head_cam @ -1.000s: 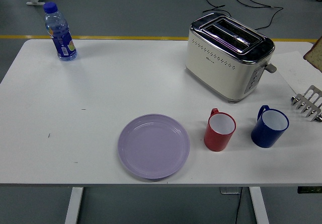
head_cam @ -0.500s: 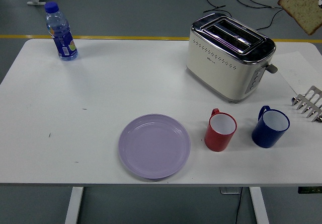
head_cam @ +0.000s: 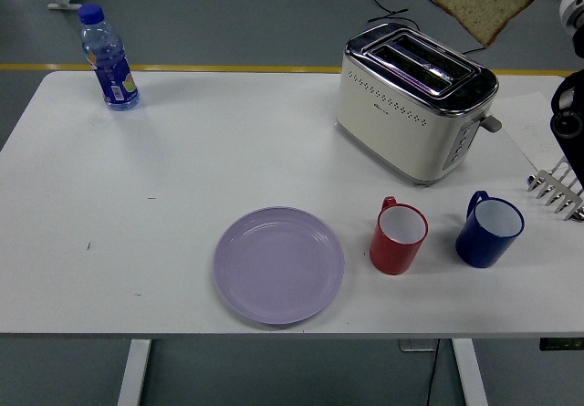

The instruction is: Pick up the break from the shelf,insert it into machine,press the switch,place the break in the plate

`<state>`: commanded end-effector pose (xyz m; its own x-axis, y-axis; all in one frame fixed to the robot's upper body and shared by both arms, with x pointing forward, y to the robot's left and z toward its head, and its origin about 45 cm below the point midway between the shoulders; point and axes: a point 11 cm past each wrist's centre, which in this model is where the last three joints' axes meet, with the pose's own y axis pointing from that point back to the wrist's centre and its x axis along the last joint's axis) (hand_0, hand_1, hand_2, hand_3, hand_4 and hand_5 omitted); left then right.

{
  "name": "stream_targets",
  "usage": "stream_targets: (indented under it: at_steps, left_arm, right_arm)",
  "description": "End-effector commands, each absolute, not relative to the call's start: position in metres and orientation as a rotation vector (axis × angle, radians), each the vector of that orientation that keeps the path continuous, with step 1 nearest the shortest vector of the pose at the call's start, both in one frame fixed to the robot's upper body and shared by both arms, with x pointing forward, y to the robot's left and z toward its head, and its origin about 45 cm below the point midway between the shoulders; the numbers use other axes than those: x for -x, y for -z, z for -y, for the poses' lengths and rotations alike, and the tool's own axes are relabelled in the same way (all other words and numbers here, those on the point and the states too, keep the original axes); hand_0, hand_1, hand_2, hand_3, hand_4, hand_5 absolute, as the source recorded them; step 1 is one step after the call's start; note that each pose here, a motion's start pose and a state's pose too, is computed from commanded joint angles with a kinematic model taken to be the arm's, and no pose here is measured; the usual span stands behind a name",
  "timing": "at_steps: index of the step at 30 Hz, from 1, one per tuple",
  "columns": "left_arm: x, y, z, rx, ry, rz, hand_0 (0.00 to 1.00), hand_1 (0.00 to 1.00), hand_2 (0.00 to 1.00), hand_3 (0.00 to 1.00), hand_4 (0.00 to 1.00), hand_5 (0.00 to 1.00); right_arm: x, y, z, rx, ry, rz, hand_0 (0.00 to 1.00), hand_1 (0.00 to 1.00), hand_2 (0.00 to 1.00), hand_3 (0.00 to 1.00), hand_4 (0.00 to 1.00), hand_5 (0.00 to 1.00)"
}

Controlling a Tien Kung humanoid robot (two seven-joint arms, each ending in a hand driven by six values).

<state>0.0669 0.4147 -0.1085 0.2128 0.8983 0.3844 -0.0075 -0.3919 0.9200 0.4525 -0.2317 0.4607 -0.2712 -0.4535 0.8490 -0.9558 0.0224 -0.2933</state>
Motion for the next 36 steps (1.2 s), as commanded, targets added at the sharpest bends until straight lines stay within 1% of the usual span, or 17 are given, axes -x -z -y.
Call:
stream_targets:
  at_steps: [12, 28, 36]
  left_arm:
    - [-0.068, 0.109, -0.414, -1.613, -1.311, -0.858, 0.654, 0.576, 0.59, 0.606, 0.327, 0.947]
    - [-0.069, 0.109, -0.412, -1.612, -1.311, -0.859, 0.654, 0.574, 0.59, 0.606, 0.329, 0.948]
    - [-0.07, 0.109, -0.412, -1.61, -1.311, -0.856, 0.654, 0.574, 0.59, 0.606, 0.33, 0.948]
  right_arm:
    - [-0.476, -0.428, 0.199, -1.469, -1.186, 1.661, 0.3, 0.328, 0.399, 0.506, 0.397, 0.002]
    - [-0.494, -0.399, 0.192, -1.421, -1.18, 1.599, 0.297, 0.325, 0.397, 0.503, 0.409, 0.002]
    - [-0.499, -0.394, 0.193, -1.395, -1.185, 1.591, 0.296, 0.325, 0.396, 0.503, 0.411, 0.002]
